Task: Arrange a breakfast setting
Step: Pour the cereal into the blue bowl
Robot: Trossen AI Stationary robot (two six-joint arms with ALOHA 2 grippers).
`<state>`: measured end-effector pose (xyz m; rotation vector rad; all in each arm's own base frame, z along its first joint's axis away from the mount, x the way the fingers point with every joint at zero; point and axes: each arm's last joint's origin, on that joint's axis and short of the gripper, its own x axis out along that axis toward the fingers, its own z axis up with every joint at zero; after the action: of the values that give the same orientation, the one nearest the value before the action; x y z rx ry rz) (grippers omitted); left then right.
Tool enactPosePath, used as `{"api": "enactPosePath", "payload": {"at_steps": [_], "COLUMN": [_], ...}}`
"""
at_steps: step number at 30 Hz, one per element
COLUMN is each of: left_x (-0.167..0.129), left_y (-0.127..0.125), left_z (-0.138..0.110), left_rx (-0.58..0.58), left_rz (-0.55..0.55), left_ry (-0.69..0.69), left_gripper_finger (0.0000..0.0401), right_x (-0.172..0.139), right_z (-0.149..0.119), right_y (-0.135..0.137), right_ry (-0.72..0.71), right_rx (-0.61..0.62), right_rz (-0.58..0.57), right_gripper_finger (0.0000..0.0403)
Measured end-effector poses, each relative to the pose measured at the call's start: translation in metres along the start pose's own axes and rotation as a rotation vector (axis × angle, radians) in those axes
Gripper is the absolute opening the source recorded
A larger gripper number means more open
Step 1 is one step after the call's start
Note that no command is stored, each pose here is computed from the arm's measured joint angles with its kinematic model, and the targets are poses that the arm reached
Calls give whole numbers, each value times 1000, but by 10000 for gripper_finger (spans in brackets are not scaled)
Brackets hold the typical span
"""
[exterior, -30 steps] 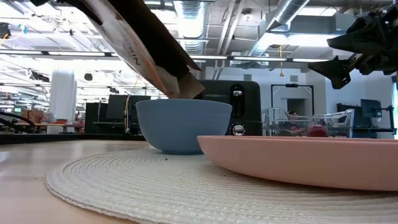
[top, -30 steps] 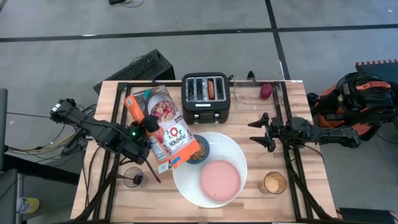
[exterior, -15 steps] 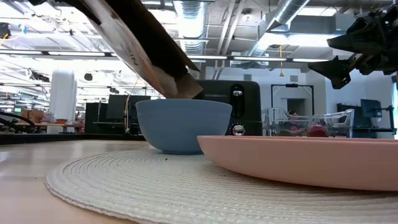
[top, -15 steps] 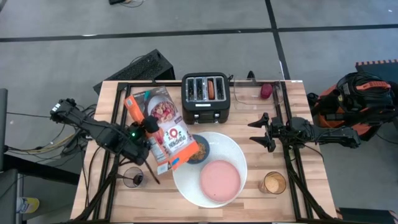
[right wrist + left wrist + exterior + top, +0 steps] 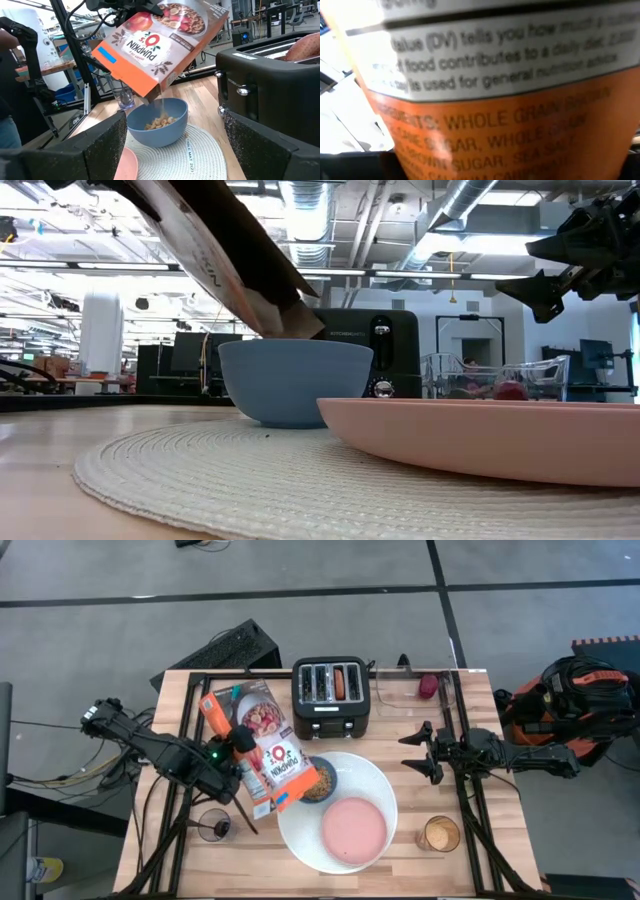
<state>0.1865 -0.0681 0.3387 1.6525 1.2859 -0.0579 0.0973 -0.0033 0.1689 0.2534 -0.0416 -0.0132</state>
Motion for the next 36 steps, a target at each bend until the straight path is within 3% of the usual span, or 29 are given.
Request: {"api": "enactPosePath", "payload": {"at_steps": [36], "left_x": [5], "left_y": [4], "left_z": [-2], "left_rx": [-30], "left_rz": [3], "left_ry": [14], "left_gripper_finger": [231], "right_x": [0], "right_z": [0], "right_y": [0], "right_ry": [1], "right_rx": [0], "right_rz": [0], "right_gripper_finger": [356]}}
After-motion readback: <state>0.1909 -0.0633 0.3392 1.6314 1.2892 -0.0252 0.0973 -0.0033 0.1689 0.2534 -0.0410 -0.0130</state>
